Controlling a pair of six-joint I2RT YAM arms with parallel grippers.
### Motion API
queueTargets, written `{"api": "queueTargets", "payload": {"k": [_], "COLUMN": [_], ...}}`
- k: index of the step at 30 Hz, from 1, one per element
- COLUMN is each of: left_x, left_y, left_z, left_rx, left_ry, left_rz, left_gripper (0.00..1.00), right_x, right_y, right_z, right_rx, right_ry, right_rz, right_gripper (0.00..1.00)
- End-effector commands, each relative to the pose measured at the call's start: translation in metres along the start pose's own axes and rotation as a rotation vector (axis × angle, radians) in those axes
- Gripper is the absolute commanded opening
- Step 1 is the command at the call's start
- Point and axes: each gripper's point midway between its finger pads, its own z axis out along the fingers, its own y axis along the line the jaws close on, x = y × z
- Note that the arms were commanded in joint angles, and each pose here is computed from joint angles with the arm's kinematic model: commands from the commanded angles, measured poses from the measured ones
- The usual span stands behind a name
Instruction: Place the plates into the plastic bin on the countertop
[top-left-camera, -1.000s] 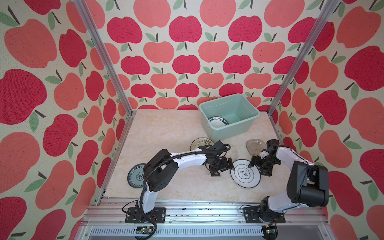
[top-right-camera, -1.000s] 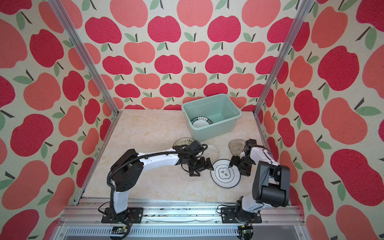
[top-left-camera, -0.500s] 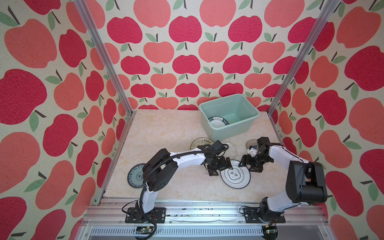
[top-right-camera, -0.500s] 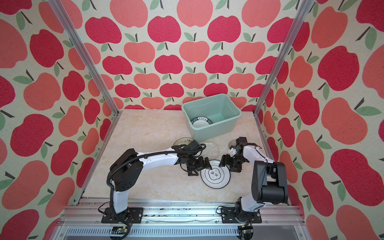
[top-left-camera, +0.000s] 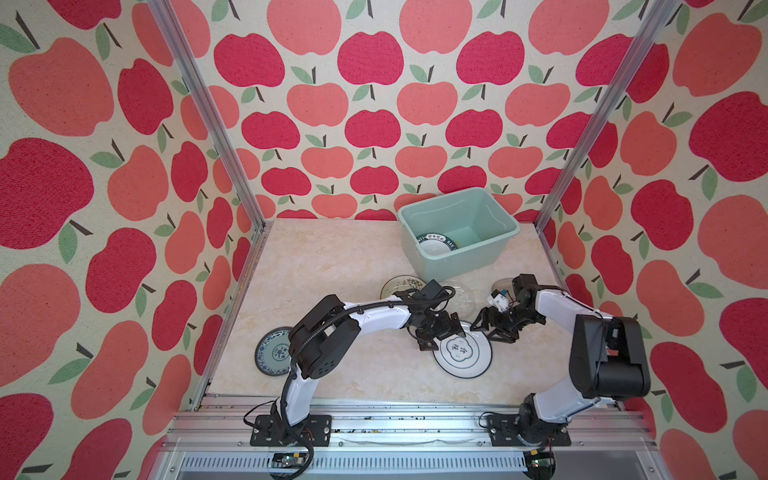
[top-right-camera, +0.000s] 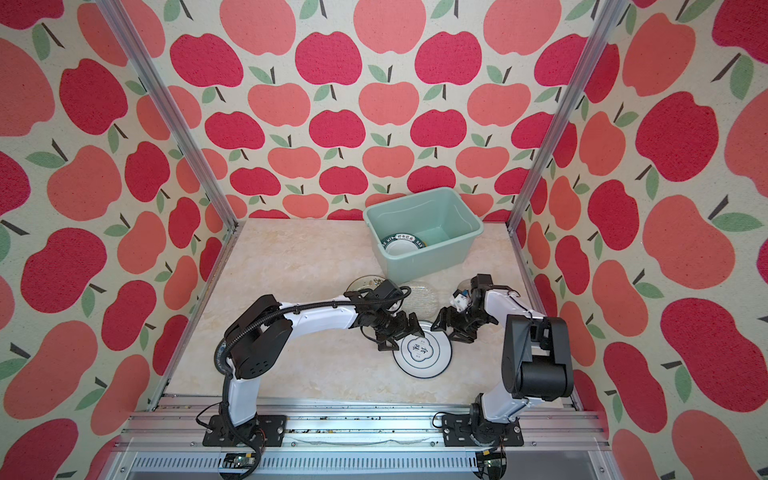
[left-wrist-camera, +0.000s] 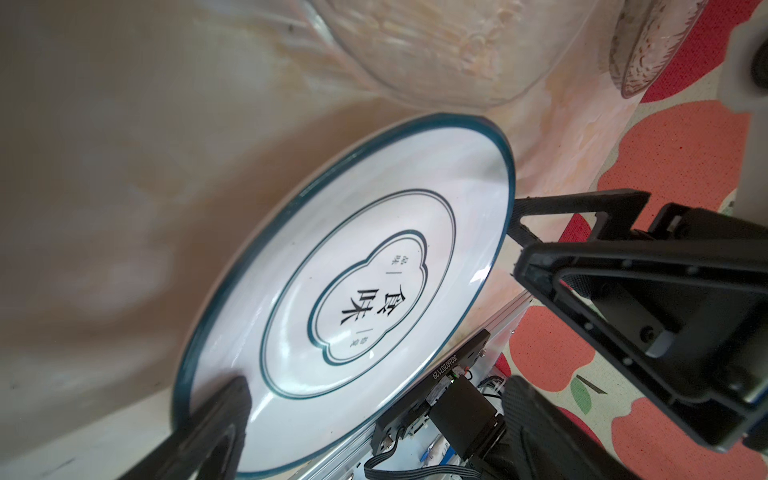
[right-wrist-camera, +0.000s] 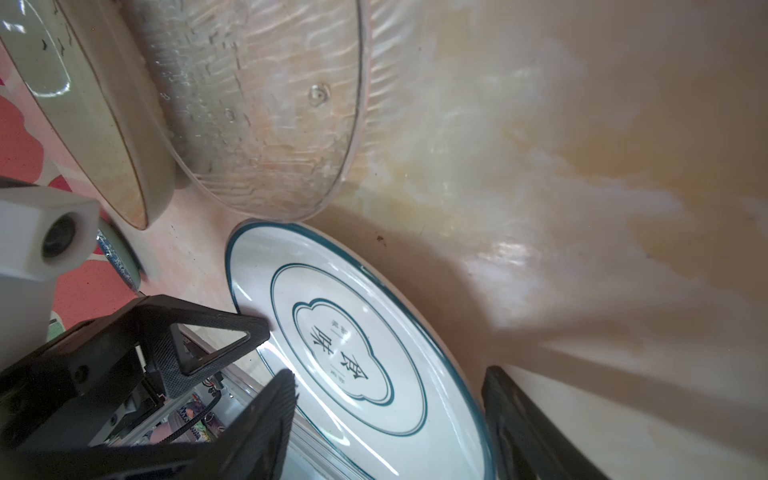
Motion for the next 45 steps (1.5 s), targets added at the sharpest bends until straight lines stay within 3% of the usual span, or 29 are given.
{"api": "queueTargets", "payload": {"k": [1,10,21,31,45], "left_x": [0.0,-0.001,-0.006,-0.01,-0.01], "left_y": [0.003,0.018,0.043,0.036,0.038], "left_z": [-0.007,-0.047,-0.017,-0.002,-0.004], "left_rx": [-0.016,-0.109,-0.181,-0.09,-0.057], "left_ry": [-0.02,-0.144,-0.058,-0.019,-0.03], "left_rz": [-0.002,-0.002,-0.078,-0.067,-0.081], "left_gripper": [0.97,0.98,0.98,0.97,0.97], "right_x": [0.006,0.007,0.009,0.012,0.026], "right_y": [0.002,-0.001,0.004,0.009,0.049], "right_z": [0.0,0.003,0.006,0.01,0.0], "right_rx": [-0.012,-0.009,-0.047,-0.092,-0.188], "right_ry": [0.028,0.038,0.051,0.076,0.08], "right_rz": [-0.006,0.011,0.018,0.03,-0.006], "right_gripper": [0.74,0.74,0.74,0.72,0.61]}}
